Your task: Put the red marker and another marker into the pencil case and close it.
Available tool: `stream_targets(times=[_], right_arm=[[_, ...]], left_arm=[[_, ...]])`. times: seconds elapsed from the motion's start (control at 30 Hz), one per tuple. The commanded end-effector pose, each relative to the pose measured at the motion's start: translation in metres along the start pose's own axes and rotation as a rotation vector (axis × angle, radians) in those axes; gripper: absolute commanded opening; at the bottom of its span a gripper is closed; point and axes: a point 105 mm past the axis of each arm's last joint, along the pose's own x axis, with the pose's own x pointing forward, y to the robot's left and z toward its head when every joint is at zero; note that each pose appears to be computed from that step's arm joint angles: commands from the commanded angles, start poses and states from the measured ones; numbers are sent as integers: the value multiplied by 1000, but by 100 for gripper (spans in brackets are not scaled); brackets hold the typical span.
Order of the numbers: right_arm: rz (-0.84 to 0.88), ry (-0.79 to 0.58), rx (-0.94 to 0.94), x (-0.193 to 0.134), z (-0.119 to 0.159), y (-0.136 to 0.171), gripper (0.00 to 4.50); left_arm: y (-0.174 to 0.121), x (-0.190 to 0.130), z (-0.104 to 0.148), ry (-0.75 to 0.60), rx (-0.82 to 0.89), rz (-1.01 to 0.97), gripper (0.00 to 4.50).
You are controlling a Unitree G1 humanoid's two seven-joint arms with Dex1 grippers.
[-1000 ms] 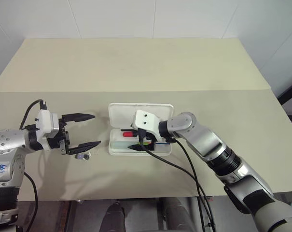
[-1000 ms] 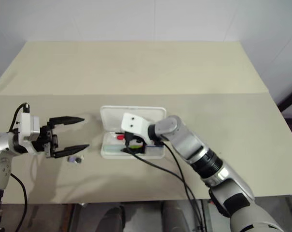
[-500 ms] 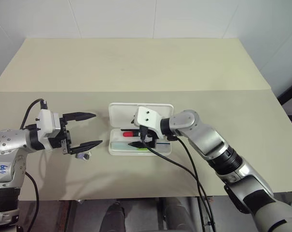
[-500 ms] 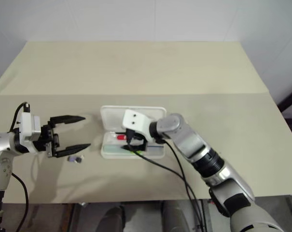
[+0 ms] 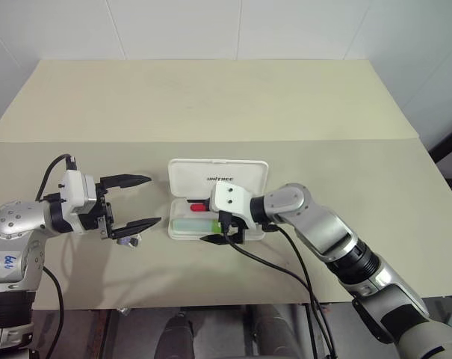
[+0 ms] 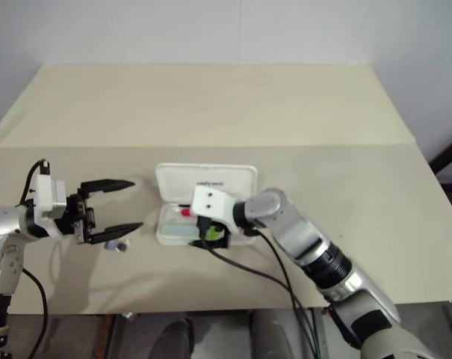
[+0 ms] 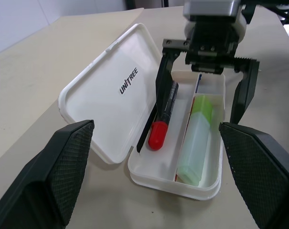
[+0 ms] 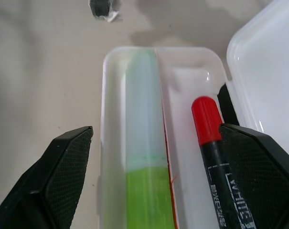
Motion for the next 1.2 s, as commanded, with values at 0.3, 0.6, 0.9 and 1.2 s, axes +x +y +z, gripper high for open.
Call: stream_targets(times=[0.3, 0.6, 0.9, 1.2], right_arm=[[18, -100, 32, -48, 12, 17, 445], [9, -106, 55, -49, 4, 16, 445], [159, -110, 57, -21, 7, 35, 445], [166, -78, 72, -3, -3, 31, 445]], left_arm=[[7, -12, -5, 81, 54, 215, 450], [-3, -18, -13, 159, -43, 340, 450], [-4, -31, -15, 210, -57, 362, 450], [-5, -37, -14, 226, -55, 373, 450]])
